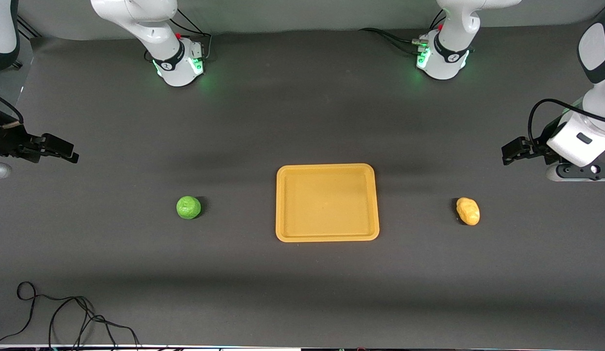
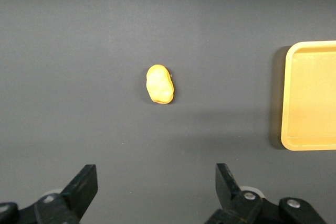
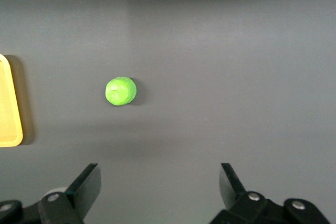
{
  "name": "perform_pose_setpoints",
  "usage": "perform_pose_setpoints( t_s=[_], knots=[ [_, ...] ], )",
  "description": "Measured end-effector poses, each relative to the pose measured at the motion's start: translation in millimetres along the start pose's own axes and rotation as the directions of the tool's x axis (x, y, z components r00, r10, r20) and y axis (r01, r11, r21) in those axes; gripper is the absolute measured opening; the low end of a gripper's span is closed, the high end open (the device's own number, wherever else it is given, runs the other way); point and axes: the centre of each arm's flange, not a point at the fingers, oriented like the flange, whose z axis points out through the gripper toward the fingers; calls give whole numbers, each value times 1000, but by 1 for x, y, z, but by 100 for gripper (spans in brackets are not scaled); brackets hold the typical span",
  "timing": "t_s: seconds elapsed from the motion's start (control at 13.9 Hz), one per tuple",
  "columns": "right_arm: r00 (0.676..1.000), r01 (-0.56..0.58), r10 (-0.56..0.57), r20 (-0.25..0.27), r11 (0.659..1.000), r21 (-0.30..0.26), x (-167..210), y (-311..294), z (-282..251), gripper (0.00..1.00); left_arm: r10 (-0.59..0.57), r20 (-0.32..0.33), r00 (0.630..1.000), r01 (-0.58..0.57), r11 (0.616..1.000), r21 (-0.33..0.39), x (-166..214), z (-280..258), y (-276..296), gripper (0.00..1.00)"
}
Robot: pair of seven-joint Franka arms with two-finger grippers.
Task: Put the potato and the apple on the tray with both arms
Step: 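Reach the left gripper down to the yellow potato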
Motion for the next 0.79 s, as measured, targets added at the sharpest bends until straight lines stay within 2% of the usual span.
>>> perform_pose_setpoints(
  t_s=[0.29,0.5,0.79],
  knots=[
    [1000,0,0,0,1000,0,0,0,0,100,0,-6,1000,0,1000,0,0,-2,0,100],
    [1000,0,0,1,1000,0,0,0,0,100,-2,-36,999,2,1000,-1,2,1,-1,100],
    [1000,0,0,9,1000,0,0,0,4,100,-9,-89,996,9,1000,-4,5,54,-5,100]
  ],
)
